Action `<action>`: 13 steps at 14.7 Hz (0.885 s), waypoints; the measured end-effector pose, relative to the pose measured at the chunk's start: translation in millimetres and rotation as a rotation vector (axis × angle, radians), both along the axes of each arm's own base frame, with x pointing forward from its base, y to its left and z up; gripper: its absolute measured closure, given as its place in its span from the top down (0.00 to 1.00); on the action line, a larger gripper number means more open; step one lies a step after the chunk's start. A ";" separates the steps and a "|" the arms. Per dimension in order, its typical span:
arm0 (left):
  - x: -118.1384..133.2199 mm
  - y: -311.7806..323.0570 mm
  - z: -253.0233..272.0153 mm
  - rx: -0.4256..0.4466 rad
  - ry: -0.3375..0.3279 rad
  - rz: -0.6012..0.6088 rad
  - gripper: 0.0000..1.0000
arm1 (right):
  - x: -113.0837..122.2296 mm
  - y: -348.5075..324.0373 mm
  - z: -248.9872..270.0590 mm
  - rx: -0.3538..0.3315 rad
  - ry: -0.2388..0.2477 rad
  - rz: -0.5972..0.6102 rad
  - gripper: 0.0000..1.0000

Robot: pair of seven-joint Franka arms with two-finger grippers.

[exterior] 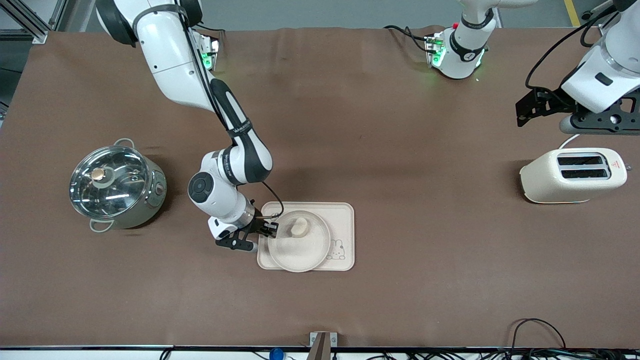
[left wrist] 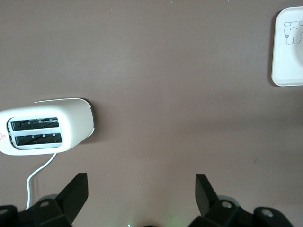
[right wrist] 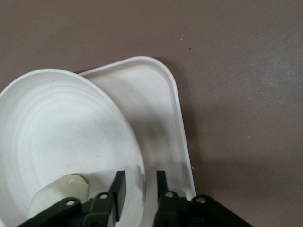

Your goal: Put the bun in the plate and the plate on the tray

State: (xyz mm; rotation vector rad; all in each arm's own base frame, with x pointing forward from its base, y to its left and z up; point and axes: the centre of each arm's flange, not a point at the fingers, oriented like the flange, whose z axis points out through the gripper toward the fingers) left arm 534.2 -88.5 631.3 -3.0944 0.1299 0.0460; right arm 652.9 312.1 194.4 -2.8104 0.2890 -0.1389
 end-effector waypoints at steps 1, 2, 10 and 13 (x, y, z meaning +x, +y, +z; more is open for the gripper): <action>-0.1 0.1 0.6 0.000 -0.001 0.000 1.00 | 0.0 0.7 3.1 0.002 0.021 0.008 0.51; -0.4 0.4 1.4 0.000 -0.003 0.001 1.00 | 2.0 -2.2 11.2 0.003 0.044 0.015 0.60; -5.0 0.4 13.8 -0.002 -0.021 -0.001 1.00 | 26.7 -179.8 186.6 -0.209 0.132 0.216 1.00; -6.5 -1.0 17.8 -0.002 -0.023 -0.004 1.00 | -0.6 -227.7 269.6 -0.312 0.174 0.293 1.00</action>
